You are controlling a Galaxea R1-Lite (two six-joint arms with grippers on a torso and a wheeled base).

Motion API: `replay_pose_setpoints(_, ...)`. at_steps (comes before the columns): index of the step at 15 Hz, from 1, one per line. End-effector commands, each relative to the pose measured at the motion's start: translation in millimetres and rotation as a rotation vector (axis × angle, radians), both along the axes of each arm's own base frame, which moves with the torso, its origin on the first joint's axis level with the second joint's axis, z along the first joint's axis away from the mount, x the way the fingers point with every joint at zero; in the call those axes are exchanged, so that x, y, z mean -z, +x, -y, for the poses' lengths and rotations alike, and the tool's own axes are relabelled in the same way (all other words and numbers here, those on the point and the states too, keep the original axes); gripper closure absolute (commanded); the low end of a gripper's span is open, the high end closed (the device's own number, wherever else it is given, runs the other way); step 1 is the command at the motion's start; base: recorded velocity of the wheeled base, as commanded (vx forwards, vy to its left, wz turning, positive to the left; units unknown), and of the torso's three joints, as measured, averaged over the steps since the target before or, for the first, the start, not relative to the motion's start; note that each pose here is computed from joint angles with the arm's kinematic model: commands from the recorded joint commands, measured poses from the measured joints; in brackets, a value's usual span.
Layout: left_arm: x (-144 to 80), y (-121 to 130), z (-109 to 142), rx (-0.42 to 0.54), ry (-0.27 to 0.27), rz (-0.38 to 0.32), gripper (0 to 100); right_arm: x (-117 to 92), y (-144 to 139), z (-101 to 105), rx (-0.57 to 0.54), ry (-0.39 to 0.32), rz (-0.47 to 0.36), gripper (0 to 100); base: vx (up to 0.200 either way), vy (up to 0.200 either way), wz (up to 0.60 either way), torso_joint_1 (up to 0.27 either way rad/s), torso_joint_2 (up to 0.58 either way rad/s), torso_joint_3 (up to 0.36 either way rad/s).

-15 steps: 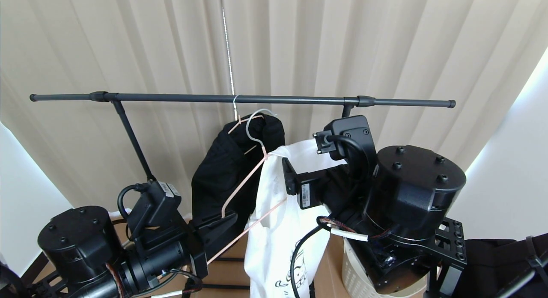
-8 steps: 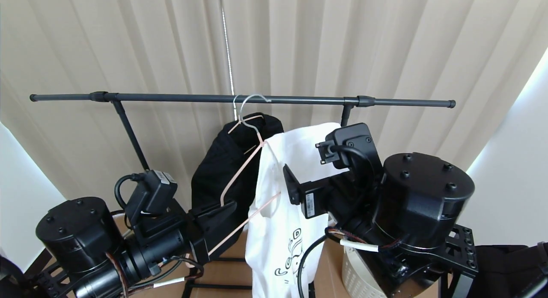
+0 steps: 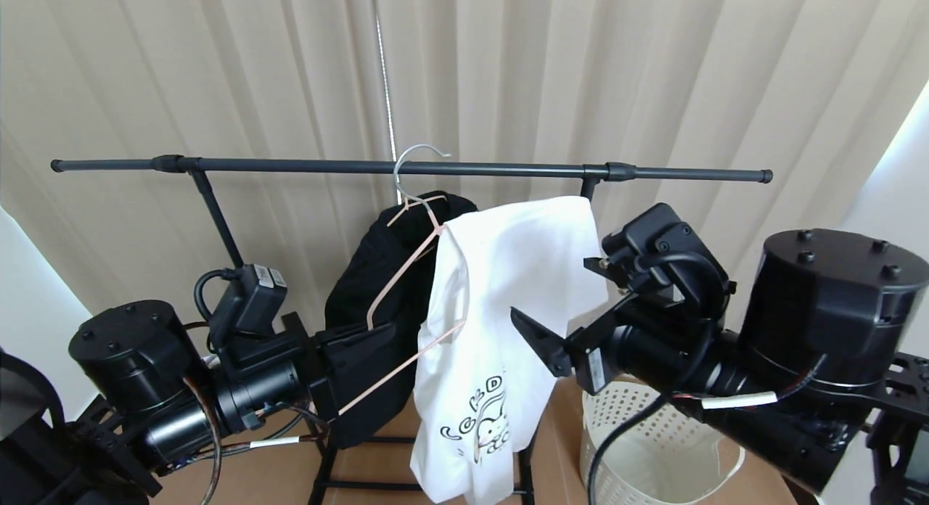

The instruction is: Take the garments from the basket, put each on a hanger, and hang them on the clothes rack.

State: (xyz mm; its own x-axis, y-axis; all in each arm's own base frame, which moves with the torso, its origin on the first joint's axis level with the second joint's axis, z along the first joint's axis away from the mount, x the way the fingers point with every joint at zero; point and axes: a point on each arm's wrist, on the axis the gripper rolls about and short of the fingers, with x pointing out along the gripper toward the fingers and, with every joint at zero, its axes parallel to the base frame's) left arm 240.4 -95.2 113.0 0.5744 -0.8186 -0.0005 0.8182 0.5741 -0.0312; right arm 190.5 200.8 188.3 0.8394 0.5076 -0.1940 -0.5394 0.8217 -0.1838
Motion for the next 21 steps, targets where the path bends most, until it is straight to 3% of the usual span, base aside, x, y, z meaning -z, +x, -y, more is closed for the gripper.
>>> replay_pose_setpoints(1, 12, 12, -11, -0.016, 0.011, -0.038, 100, -26, -3, 31, -0.035, 0.029, 0.000, 0, 0.000, 0.000, 0.00, 0.000, 0.00, 0.000)
replay_pose_setpoints(4, 16, 23, -19, 0.040, 0.010, -0.040, 100, -32, 6, 47, -0.116, -0.031, -0.073, 0, 0.000, 0.000, 0.00, 0.000, 0.00, 0.000)
replay_pose_setpoints(6, 16, 23, -26, 0.138, 0.010, -0.037, 100, -36, 11, 54, -0.160, -0.109, -0.085, 0, 0.000, 0.000, 0.00, 0.000, 0.00, 0.000)
replay_pose_setpoints(7, 16, 23, -26, 0.143, 0.010, -0.037, 100, -36, 11, 55, -0.165, -0.114, -0.089, 0, 0.000, 0.000, 0.00, 0.000, 0.00, 0.000)
replay_pose_setpoints(11, 34, 22, -46, 0.271, 0.067, 0.008, 100, -57, 22, 70, -0.374, -0.223, -0.190, 0, 0.000, 0.000, 0.00, 0.000, 0.00, 0.000)
replay_pose_setpoints(17, 45, 7, -48, 0.352, 0.109, 0.060, 100, -45, 53, 65, -0.602, -0.371, -0.273, 0, 0.000, 0.000, 0.00, 0.000, 0.00, 0.000)
replay_pose_setpoints(19, 48, 2, -47, 0.400, 0.121, 0.092, 100, -37, 74, 71, -0.707, -0.456, -0.301, 0, 0.000, 0.000, 0.00, 0.000, 0.00, 0.000)
replay_pose_setpoints(21, 49, 0, -45, 0.409, 0.127, 0.102, 100, -42, 79, 68, -0.781, -0.457, -0.355, 0, 0.000, 0.000, 0.00, 0.000, 0.00, 0.000)
